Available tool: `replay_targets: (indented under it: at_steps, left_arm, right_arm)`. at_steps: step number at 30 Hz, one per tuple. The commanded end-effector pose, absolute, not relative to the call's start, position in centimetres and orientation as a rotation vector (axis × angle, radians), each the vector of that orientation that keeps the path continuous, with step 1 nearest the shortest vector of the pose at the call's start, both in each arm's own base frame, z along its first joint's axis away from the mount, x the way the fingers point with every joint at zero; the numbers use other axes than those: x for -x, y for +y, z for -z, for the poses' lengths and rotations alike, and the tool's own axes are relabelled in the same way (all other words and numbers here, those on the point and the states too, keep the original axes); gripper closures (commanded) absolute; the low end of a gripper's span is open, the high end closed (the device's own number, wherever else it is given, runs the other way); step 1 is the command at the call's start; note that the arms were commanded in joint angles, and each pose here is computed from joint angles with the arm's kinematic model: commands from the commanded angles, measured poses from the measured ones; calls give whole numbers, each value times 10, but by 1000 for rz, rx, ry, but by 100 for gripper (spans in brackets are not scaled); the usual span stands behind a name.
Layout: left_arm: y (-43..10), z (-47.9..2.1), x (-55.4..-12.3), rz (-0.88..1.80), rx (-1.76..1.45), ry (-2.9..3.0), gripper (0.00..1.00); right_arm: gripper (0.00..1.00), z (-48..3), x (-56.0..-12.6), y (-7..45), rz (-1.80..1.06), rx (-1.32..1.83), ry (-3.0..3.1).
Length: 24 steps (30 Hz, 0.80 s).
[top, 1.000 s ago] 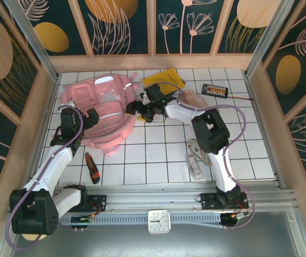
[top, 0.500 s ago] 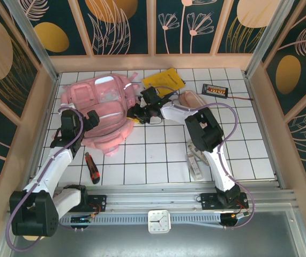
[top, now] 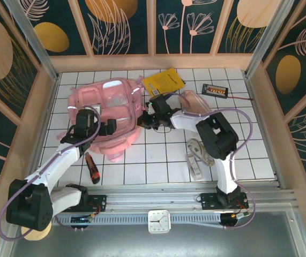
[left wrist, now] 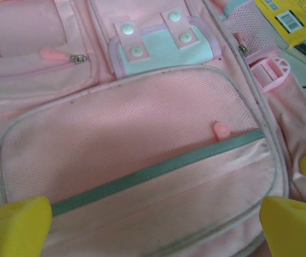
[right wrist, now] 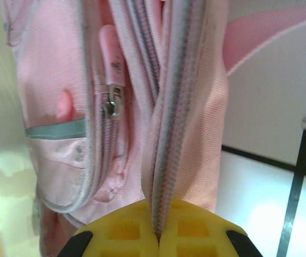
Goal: Pack books, pencil case, and school supplies into a backpack
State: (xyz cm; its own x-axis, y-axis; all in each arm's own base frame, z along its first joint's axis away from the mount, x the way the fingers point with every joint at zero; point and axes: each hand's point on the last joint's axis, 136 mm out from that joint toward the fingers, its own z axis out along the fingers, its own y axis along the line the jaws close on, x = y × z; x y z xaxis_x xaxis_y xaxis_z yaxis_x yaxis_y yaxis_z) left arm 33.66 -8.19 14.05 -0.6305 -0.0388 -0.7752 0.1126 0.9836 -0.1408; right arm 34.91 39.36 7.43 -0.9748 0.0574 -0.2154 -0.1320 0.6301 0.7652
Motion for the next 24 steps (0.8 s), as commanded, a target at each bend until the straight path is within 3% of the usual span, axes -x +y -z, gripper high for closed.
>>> replay_targets:
  at_steps: [1, 6, 12, 24]
  left_arm:
    - [-99, -156, -337, 270, -205, 2211, 2]
    - [-124, -150, -343, 307, -309, 2227, 3]
    - [-157, -123, -349, 229, -509, 2285, 4]
    - [-137, -73, -380, -72, -495, 2411, 9]
  right_arm:
    - [100, -132, -354, 405, -1428, 207, 2376]
    - [100, -157, -346, 415, -1571, 310, 2240]
    - [100, -130, -341, 407, -1490, 333, 2349]
    - [100, -116, -328, 395, -1466, 292, 2397]
